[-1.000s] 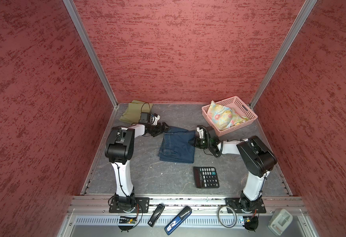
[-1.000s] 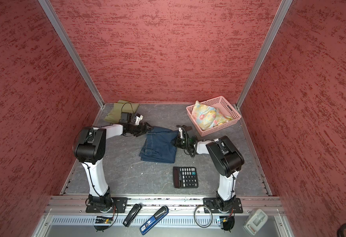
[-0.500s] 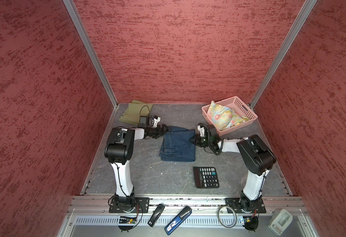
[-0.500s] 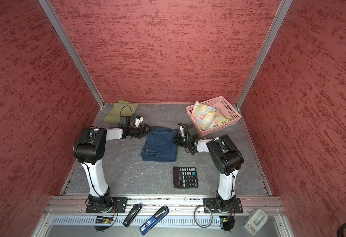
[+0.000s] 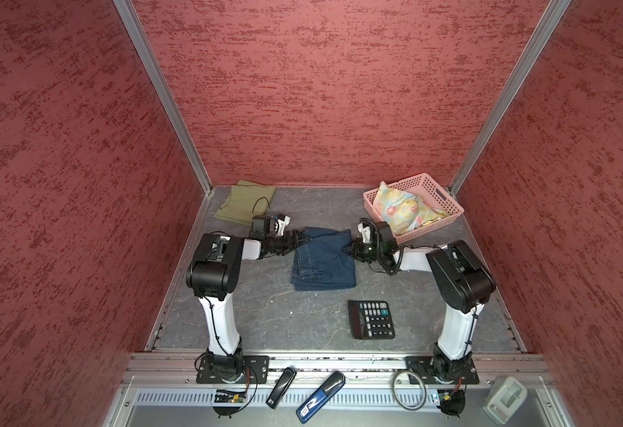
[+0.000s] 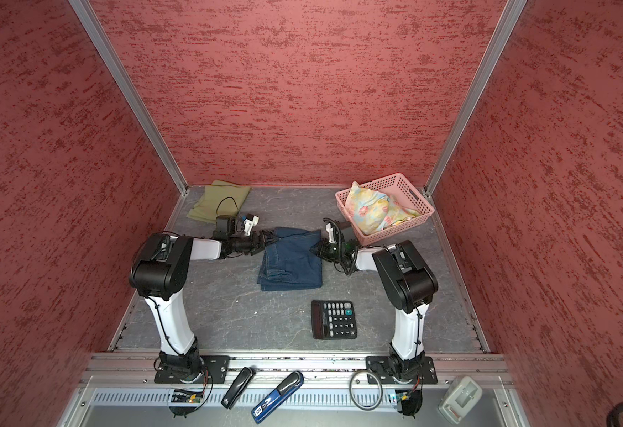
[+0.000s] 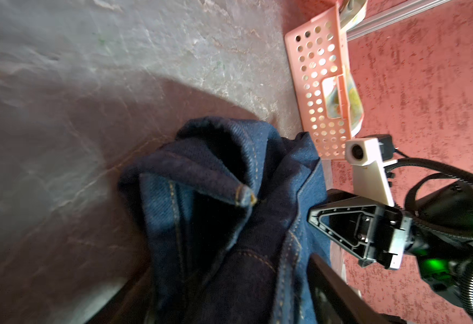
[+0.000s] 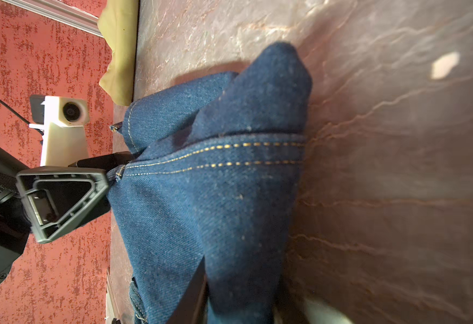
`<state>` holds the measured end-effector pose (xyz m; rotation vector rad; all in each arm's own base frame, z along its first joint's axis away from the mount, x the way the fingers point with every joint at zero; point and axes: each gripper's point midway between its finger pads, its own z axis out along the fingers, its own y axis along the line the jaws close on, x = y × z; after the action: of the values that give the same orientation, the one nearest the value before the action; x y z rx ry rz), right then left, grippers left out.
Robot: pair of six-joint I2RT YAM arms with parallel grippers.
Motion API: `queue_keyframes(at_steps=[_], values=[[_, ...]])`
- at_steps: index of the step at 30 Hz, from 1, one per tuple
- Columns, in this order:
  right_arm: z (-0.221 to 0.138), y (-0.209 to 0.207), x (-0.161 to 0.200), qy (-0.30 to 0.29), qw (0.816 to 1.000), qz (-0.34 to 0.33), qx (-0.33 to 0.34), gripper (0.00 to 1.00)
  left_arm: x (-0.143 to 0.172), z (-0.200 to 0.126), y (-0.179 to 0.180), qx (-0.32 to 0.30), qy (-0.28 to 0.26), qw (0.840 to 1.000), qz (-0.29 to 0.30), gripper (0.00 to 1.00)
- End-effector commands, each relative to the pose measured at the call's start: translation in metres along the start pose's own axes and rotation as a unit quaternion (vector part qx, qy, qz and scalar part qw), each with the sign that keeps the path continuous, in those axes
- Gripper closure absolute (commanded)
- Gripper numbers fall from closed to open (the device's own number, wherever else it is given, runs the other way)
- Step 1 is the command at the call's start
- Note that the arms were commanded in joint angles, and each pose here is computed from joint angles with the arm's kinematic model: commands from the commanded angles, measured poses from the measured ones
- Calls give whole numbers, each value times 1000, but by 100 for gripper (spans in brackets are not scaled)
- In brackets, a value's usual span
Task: Fold and stack skirts
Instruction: Pick up the skirt.
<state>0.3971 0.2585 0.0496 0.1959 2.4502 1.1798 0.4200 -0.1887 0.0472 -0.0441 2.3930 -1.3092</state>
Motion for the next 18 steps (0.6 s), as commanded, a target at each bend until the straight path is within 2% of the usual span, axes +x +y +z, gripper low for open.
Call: queue_keyframes(at_steps=[1, 2, 3, 6, 8, 13, 16, 18], values=[[-6, 17, -14, -19, 1000, -6, -24, 71, 31, 16, 28, -47, 43, 997, -42, 30], [-6, 17, -14, -20, 999, -7, -25, 71, 30, 19, 25, -46, 44, 997, -37, 35], [-7, 17, -14, -20, 999, -7, -25, 71, 30, 22, 22, -45, 48, 997, -33, 43], [-8, 18, -15, -24, 999, -8, -27, 71, 22, 25, 14, -44, 46, 998, -24, 82], [-9, 19, -15, -27, 999, -10, -28, 70, 12, 24, 4, -37, 40, 998, -18, 100], [-13, 24, -20, -35, 999, -23, -28, 64, -21, 13, -26, -22, 12, 1000, -10, 100], [-22, 30, -26, -43, 997, -55, -17, 45, -49, -5, -45, -17, -17, 1000, -11, 100], [-31, 38, -29, -45, 995, -84, -10, 36, -70, -21, -56, -25, -32, 999, -9, 100]])
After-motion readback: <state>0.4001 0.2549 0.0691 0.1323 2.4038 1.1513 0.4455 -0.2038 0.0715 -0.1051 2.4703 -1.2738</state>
